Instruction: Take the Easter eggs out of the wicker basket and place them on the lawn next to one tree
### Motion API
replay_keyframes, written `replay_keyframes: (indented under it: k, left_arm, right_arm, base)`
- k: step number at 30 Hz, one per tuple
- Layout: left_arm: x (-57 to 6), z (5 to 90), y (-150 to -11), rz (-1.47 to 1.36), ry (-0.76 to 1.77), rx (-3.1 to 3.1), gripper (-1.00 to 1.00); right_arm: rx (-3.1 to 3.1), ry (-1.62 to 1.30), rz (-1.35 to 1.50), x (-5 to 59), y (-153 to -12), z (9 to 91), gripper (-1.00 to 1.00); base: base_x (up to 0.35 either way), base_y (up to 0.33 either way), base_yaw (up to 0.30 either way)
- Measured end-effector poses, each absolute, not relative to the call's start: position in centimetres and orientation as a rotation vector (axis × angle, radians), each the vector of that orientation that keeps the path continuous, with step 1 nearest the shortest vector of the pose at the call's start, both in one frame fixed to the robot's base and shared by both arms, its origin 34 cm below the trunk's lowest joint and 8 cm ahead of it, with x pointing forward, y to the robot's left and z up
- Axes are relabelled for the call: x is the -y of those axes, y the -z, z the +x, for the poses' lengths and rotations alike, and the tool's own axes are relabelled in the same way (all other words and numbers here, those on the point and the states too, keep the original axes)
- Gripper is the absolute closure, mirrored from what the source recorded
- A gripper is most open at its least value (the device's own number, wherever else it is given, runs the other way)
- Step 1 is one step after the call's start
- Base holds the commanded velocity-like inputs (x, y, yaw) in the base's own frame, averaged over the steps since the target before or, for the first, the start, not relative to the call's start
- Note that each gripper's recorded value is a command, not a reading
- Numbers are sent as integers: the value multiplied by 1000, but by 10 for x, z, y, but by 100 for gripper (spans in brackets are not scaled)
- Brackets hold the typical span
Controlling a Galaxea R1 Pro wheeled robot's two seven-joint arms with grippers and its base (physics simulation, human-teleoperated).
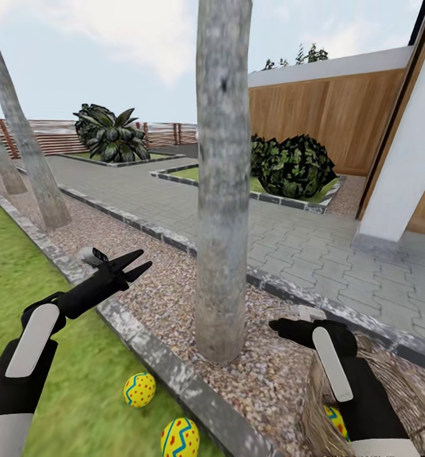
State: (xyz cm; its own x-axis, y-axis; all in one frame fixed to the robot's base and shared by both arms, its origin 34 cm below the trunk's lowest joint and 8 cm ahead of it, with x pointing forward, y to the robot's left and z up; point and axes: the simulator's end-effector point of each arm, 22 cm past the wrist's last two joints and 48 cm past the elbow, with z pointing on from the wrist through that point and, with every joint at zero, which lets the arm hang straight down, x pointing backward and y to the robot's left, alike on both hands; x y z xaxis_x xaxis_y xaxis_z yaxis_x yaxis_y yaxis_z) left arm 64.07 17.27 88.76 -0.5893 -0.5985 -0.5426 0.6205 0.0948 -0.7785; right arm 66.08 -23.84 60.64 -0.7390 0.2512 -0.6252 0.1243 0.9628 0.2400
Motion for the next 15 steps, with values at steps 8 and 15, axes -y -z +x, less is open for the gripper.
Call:
replay_keyframes:
  k: [8,15]
  left_arm:
    - [-169,643,-907,28,1662,-1445,-100]
    - [-166,643,-923,36,1662,-1441,-100]
  right_arm:
    - [-2394,-223,296,253,-628,665,-100]
    - [-2394,-224,297,253,-642,667,-100]
  base:
    - [0,0,-213]
    - [0,0,-199]
